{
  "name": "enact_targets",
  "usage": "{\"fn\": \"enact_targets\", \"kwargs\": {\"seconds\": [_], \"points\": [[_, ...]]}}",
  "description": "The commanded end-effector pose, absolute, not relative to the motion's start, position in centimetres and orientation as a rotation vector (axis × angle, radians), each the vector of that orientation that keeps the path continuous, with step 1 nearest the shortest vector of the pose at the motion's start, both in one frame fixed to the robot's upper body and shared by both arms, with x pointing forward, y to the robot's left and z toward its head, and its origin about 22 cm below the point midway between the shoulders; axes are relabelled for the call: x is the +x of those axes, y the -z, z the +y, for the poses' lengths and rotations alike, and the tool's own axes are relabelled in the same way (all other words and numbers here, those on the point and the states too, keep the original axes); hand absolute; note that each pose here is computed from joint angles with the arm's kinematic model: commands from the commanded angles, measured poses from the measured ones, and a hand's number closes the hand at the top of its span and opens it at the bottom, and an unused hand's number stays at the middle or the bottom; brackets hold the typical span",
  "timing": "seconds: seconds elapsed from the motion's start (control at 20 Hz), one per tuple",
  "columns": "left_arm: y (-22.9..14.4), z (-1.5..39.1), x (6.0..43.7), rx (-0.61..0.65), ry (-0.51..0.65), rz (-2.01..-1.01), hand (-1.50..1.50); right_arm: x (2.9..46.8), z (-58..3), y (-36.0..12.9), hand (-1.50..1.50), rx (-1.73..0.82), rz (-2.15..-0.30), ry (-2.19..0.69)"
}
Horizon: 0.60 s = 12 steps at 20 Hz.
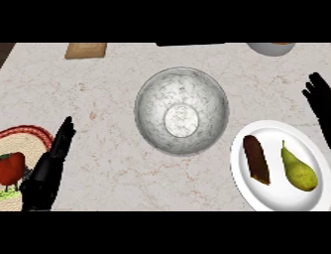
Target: Pick the pear from the plate and place it in the bowl
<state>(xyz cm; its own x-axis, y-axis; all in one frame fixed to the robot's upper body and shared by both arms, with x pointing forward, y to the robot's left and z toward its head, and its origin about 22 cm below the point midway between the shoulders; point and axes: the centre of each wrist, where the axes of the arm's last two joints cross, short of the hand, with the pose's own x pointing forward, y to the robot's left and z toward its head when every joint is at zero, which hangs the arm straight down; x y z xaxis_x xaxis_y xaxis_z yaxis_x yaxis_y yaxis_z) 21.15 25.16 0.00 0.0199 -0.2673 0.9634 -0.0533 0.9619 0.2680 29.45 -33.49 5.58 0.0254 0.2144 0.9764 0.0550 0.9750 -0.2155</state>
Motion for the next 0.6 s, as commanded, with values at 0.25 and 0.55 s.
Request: {"fn": "enact_targets", "kwargs": {"seconds": [0.25,0.55], "points": [[-3.6,23.2,24.6,0.143,0.133,-1.664,0.00,26.5,-29.6,-1.8,1.50,0.109,-1.050,-0.635],[-2.6,23.3,24.7,0.098,0.082,-1.596,0.00,22.3,-31.5,-1.8,-1.50,-0.272,-1.446,-0.232]]}}
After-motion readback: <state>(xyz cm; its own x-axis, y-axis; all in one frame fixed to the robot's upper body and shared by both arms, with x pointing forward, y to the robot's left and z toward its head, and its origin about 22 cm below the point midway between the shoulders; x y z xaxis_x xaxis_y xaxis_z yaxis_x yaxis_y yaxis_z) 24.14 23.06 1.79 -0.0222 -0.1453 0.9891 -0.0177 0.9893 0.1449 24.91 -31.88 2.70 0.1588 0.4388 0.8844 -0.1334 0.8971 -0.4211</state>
